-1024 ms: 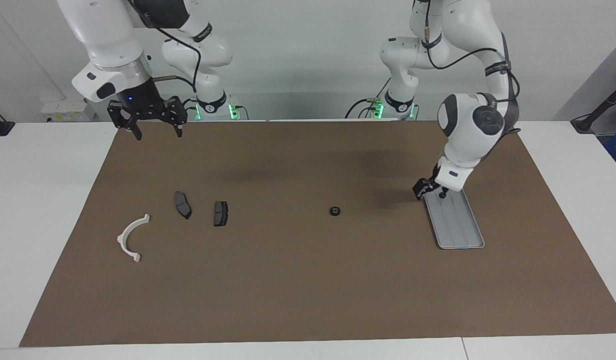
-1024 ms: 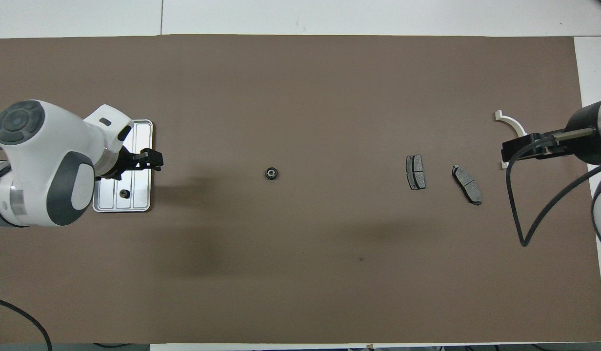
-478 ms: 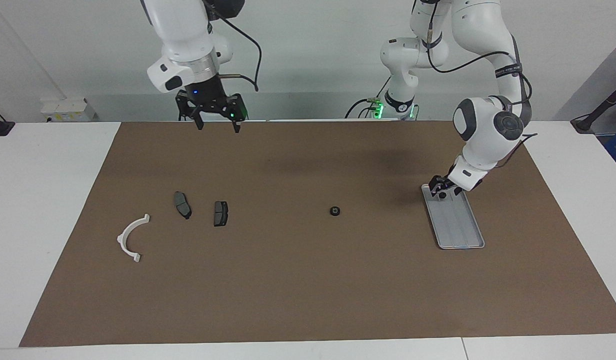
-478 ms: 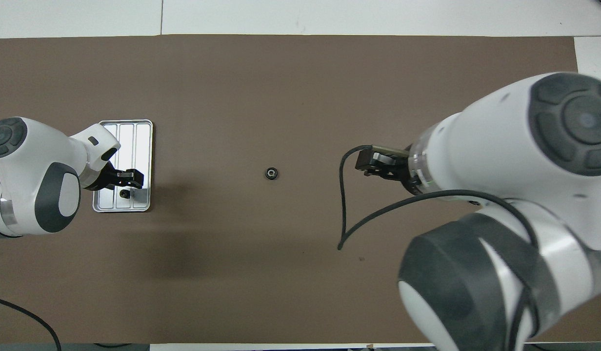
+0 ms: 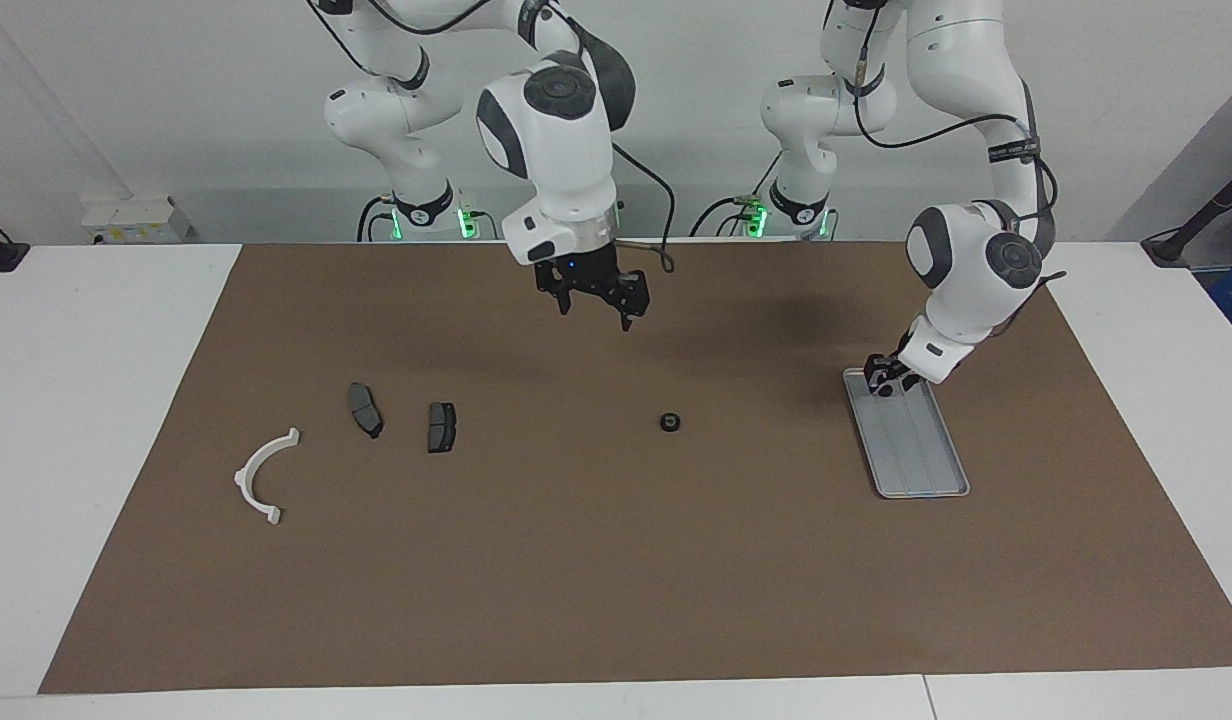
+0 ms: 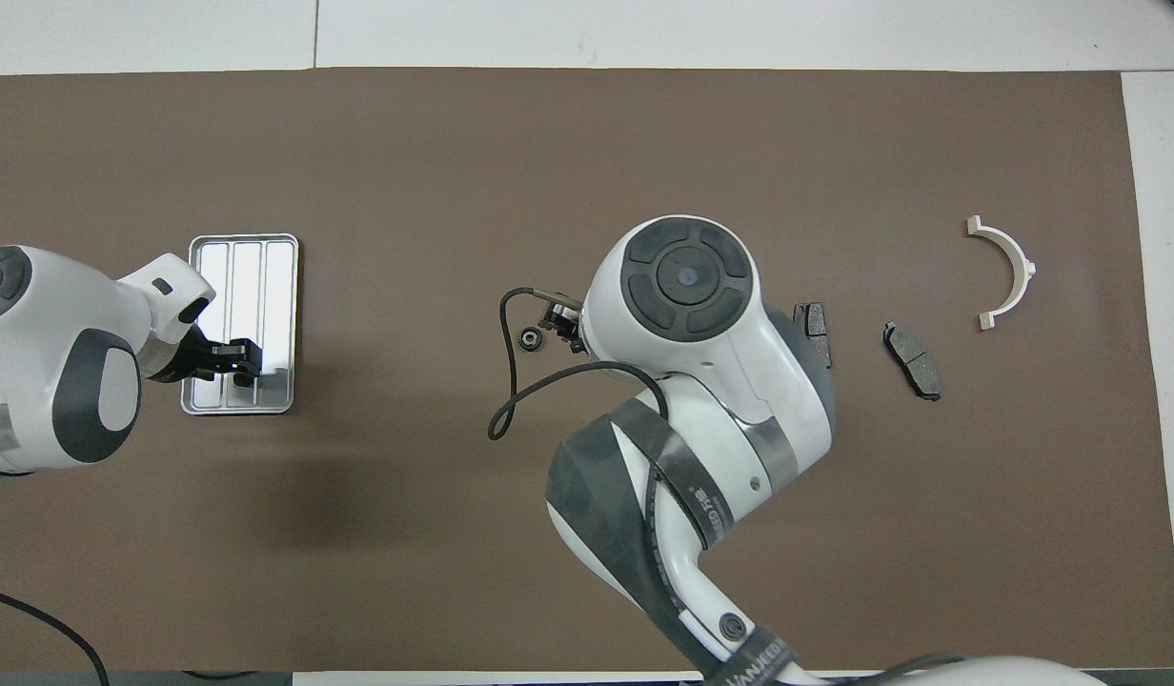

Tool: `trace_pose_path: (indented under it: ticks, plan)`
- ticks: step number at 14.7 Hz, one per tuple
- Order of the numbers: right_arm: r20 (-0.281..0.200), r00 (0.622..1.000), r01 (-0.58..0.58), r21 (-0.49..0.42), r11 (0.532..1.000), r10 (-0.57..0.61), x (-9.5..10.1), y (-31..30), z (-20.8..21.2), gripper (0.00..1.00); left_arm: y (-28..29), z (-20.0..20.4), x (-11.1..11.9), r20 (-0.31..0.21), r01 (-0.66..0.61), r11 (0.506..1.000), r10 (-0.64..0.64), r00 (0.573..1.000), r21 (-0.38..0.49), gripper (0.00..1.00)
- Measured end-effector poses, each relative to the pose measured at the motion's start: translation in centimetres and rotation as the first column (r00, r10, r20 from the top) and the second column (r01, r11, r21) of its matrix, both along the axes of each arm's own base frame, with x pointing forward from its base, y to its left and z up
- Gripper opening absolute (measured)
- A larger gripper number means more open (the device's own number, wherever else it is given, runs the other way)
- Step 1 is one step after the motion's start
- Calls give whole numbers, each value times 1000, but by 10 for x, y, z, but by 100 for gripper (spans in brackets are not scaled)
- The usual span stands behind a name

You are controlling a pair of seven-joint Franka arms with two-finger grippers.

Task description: Place bearing gear from tray to pile

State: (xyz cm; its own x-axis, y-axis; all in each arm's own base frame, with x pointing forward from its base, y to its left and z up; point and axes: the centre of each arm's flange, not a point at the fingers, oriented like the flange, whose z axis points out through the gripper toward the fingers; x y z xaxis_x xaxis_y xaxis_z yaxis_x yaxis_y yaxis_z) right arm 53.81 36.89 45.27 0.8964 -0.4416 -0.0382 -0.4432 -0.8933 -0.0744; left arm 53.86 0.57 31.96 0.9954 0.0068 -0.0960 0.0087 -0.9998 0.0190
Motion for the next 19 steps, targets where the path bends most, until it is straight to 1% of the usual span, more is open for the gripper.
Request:
trace_pose_path:
  ticks: [1, 2, 4, 5, 7, 8, 10, 11, 13, 16, 18, 19]
  plan:
    - [-7, 1000, 1, -4, 1000, -1, 8, 8, -11, 100, 0, -1, 0, 5, -6, 1000, 6, 1000, 1, 63]
    - [-13, 1000, -7, -18, 1000, 7, 15, 16, -24, 100, 0, -4, -1, 12, -17, 1000, 17, 1000, 2, 61]
    - [-16, 999, -39, -79, 996, 38, 23, 39, -50, 100, -2, -12, -6, 14, -29, 1000, 29, 999, 3, 61]
    - [-17, 999, -36, -99, 994, 34, 26, 55, -63, 100, -2, -15, -9, 12, -32, 999, 32, 999, 4, 63]
    - [-17, 999, -32, -113, 993, 30, 37, 78, -85, 100, -1, -18, -11, 8, -35, 999, 35, 999, 4, 61]
    - [-19, 999, -31, -114, 993, 29, 44, 82, -94, 100, -1, -18, -11, 8, -37, 999, 37, 999, 4, 62]
    - [-24, 999, -25, -120, 992, 23, 54, 85, -109, 100, -1, -18, -11, 9, -38, 999, 38, 999, 5, 60]
    - [-29, 999, -25, -123, 992, 22, 56, 86, -117, 100, -1, -18, -10, 9, -39, 999, 39, 999, 5, 58]
    - [-40, 999, -36, -130, 991, 31, 55, 94, -132, 100, -1, -18, -11, 9, -40, 999, 40, 999, 5, 51]
    - [-48, 997, -59, -135, 989, 53, 46, 109, -145, 100, -1, -19, -11, 13, -41, 999, 40, 999, 5, 50]
    - [-40, 997, -64, -128, 990, 60, 44, 113, -146, 100, -1, -19, -11, 16, -41, 999, 41, 999, 5, 49]
    - [-37, 998, -64, -126, 990, 60, 45, 113, -147, 100, -1, -19, -11, 17, -41, 999, 41, 999, 5, 51]
